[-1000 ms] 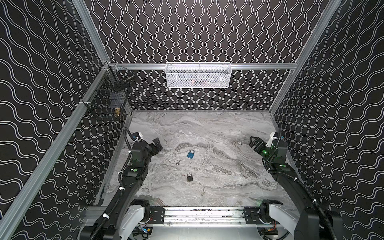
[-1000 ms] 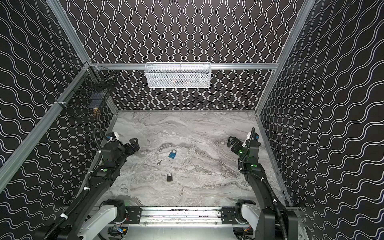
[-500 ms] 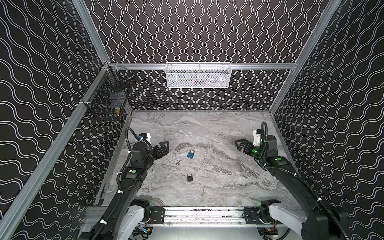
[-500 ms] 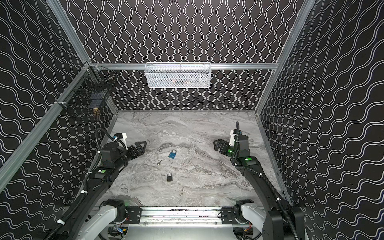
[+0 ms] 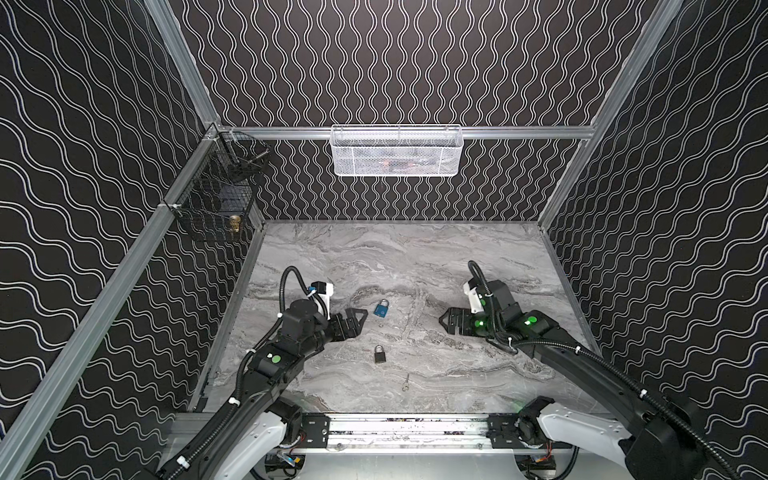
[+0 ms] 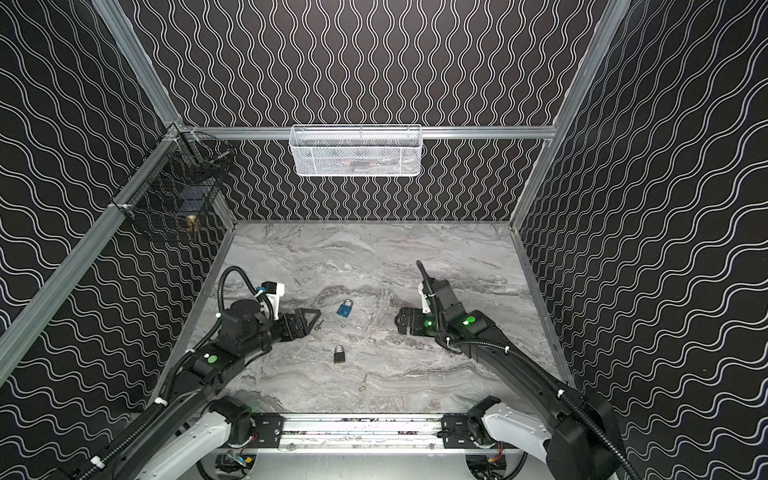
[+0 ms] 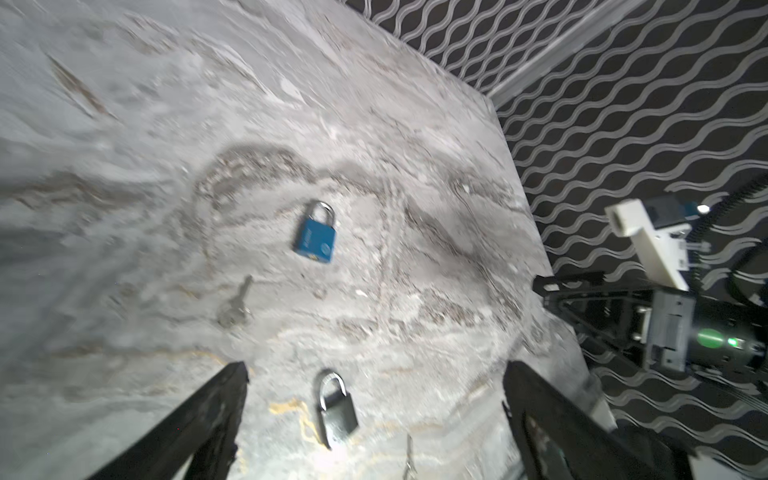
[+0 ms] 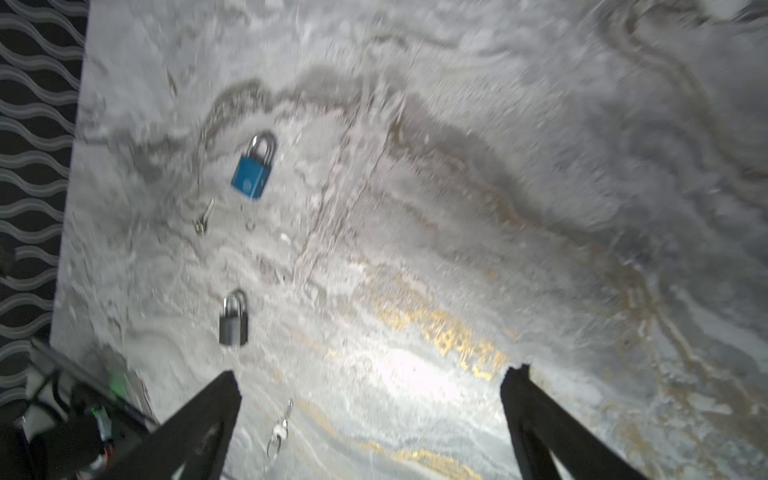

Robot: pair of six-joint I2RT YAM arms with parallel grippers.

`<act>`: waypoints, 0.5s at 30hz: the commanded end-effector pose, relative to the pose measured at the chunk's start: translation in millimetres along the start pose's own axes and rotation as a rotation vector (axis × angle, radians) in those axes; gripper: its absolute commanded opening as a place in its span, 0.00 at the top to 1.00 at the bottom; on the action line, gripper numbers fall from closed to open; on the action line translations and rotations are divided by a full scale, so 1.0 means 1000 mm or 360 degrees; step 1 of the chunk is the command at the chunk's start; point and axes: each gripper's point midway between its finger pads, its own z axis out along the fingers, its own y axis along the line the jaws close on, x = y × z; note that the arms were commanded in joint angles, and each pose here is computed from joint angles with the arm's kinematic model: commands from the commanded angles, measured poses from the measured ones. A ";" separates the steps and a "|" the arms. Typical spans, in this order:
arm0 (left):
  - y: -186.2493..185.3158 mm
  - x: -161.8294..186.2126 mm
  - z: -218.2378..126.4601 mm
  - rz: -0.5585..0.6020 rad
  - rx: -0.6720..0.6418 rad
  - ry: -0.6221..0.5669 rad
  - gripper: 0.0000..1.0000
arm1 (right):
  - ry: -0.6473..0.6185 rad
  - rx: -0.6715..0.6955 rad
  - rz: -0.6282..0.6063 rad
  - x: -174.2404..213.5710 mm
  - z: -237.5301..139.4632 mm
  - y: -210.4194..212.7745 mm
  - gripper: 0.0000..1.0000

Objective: Unlock with the key
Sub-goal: 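Move the right gripper toward the silver key while the left approaches the padlocks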

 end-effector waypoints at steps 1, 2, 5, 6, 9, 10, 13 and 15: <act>-0.004 0.010 0.000 -0.0039 0.0002 0.0012 0.01 | 0.0126 0.0088 0.0004 0.026 0.000 0.001 0.01; -0.006 0.012 -0.001 -0.0040 0.0007 0.0017 0.01 | 0.0154 0.0102 -0.0008 0.033 0.001 0.003 0.01; -0.015 0.020 -0.001 -0.0027 0.0036 0.0054 0.01 | 0.0216 0.0120 -0.0050 0.052 0.003 0.015 0.02; -0.019 0.023 -0.001 -0.0016 0.0044 0.0067 0.01 | 0.0239 0.0115 -0.0065 0.059 0.005 0.020 0.02; -0.026 0.032 0.000 0.0004 0.0058 0.0095 0.01 | 0.0296 0.0150 -0.0116 0.077 0.009 0.031 0.05; -0.028 0.035 0.000 0.0007 0.0058 0.0104 0.01 | 0.0305 0.0158 -0.0141 0.083 0.011 0.036 0.06; -0.032 0.043 0.002 0.0026 0.0059 0.0131 0.01 | 0.0342 0.0145 -0.0205 0.099 0.017 0.051 0.08; -0.033 0.050 0.002 0.0032 0.0040 0.0154 0.01 | 0.0344 0.0158 -0.0248 0.107 0.020 0.060 0.10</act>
